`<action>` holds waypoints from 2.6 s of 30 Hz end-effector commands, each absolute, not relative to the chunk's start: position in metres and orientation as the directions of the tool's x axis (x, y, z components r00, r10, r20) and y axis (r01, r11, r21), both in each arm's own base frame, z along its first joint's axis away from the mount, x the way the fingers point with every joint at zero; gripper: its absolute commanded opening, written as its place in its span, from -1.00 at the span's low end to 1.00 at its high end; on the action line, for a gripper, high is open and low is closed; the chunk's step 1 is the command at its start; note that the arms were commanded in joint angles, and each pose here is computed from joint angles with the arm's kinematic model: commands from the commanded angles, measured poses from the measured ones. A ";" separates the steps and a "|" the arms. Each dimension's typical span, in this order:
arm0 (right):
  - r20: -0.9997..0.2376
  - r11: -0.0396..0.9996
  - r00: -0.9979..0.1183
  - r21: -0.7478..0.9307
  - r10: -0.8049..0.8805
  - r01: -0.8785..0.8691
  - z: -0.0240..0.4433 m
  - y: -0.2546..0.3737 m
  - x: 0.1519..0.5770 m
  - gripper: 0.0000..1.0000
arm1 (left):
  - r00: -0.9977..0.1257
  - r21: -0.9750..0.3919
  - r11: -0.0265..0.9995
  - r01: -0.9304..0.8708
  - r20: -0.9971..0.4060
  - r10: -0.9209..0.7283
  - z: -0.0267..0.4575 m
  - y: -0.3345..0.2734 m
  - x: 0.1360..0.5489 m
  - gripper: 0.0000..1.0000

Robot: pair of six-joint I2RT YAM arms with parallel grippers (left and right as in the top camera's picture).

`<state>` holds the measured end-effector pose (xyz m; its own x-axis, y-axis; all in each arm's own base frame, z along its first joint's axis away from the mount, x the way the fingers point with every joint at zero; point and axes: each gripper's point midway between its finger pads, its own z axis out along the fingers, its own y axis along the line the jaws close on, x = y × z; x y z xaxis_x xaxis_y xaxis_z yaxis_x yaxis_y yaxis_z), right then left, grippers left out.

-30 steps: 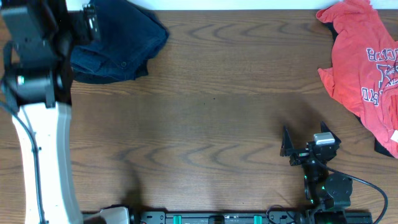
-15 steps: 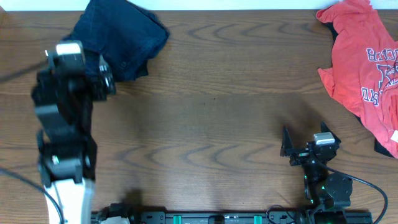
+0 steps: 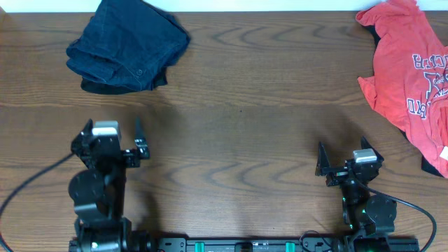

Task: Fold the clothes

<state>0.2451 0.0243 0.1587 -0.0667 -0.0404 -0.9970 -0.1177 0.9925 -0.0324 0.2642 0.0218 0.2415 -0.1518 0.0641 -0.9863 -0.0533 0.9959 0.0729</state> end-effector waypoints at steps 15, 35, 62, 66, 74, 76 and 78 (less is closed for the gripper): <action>-0.997 0.993 -0.066 -0.027 -0.035 -0.117 0.158 0.024 0.245 0.98 | 0.016 0.047 0.999 -0.020 -0.999 0.048 0.208 0.010 0.244 0.96; -0.997 0.993 -0.066 -0.027 -0.035 -0.117 0.158 0.024 0.245 0.98 | 0.123 0.042 0.998 -0.047 -0.991 0.048 0.205 0.014 0.244 0.96; -0.997 0.993 -0.065 -0.027 -0.035 -0.117 0.158 0.024 0.245 0.99 | -0.147 0.022 0.999 -0.043 -0.989 0.015 0.139 0.014 0.244 0.96; -0.997 0.993 -0.066 -0.027 -0.035 -0.117 0.158 0.024 0.245 0.99 | -0.147 0.022 0.999 -0.043 -0.989 0.015 0.139 0.014 0.244 0.96; -0.997 0.993 -0.066 -0.027 -0.035 -0.117 0.158 0.024 0.245 0.99 | -0.149 0.022 0.999 -0.044 -0.989 0.015 0.138 0.014 0.244 0.96; -0.997 0.993 -0.065 -0.027 -0.035 -0.117 0.158 0.024 0.245 0.99 | -0.149 0.022 0.999 -0.043 -0.989 0.015 0.138 0.014 0.244 0.96; -0.997 0.993 -0.066 -0.027 -0.035 -0.117 0.158 0.024 0.245 0.98 | -0.149 0.022 0.999 -0.043 -0.989 0.015 0.138 0.014 0.244 0.96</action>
